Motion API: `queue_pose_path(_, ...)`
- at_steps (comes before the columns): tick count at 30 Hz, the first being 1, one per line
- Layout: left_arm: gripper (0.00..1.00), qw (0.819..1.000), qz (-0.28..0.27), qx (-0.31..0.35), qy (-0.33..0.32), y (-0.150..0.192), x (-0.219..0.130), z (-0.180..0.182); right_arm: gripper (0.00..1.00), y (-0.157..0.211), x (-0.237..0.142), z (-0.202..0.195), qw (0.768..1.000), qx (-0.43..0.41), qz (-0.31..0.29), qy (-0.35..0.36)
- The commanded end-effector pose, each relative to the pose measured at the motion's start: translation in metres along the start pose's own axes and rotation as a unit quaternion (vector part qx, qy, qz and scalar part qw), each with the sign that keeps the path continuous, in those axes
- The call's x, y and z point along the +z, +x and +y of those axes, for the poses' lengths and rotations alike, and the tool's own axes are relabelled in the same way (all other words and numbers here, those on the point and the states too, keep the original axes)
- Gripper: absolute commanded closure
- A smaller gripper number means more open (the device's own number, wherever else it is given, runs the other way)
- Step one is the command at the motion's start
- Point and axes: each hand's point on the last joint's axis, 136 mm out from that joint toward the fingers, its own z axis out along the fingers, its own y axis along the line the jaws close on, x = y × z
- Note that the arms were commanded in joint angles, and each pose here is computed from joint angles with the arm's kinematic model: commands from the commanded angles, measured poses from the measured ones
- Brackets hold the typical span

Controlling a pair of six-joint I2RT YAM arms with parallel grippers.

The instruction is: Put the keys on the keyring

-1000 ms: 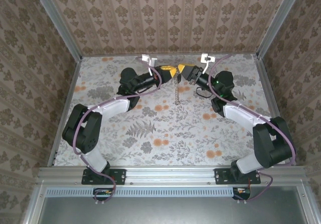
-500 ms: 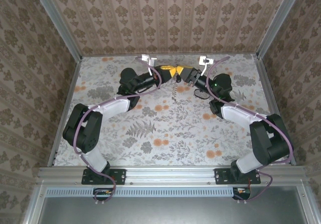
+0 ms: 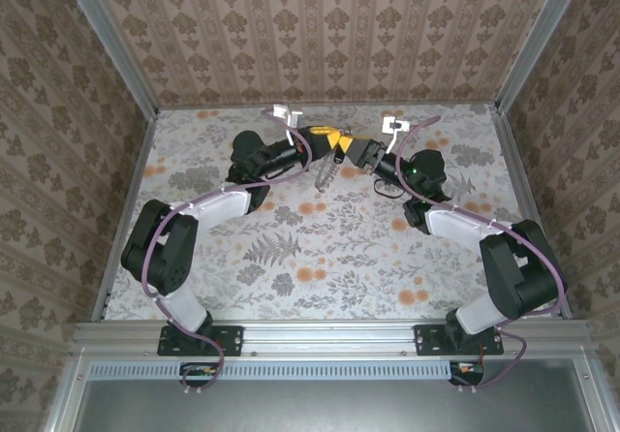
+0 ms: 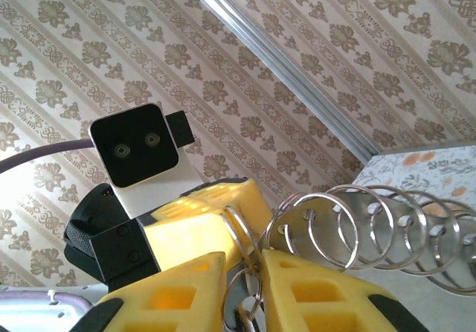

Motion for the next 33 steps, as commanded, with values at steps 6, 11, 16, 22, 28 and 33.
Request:
queue_pose_path(6,1.0,0.999,-0.032,0.033,0.021,-0.027,0.002,-0.012,0.81,-0.008,0.005,0.017,0.999,-0.008,-0.014,-0.029)
queue_pose_path(11,1.0,0.999,-0.03,0.03,0.02,-0.025,0.002,-0.011,0.89,-0.013,0.007,0.017,0.999,-0.008,-0.023,-0.027)
queue_pose_path(16,1.0,0.999,-0.03,0.027,0.02,-0.024,0.001,-0.011,0.79,-0.02,0.009,0.022,0.999,-0.009,-0.032,-0.034)
queue_pose_path(22,1.0,0.999,-0.03,0.027,0.019,-0.023,0.0,-0.011,0.8,-0.027,0.01,0.023,0.999,-0.012,-0.041,-0.033)
queue_pose_path(28,1.0,0.999,-0.029,0.026,0.02,-0.022,-0.001,-0.012,0.93,-0.029,0.012,0.025,0.998,-0.012,-0.043,-0.037)
queue_pose_path(33,1.0,0.999,-0.025,0.022,0.021,-0.018,-0.001,-0.012,1.0,-0.032,0.013,0.026,0.998,-0.011,-0.046,-0.043)
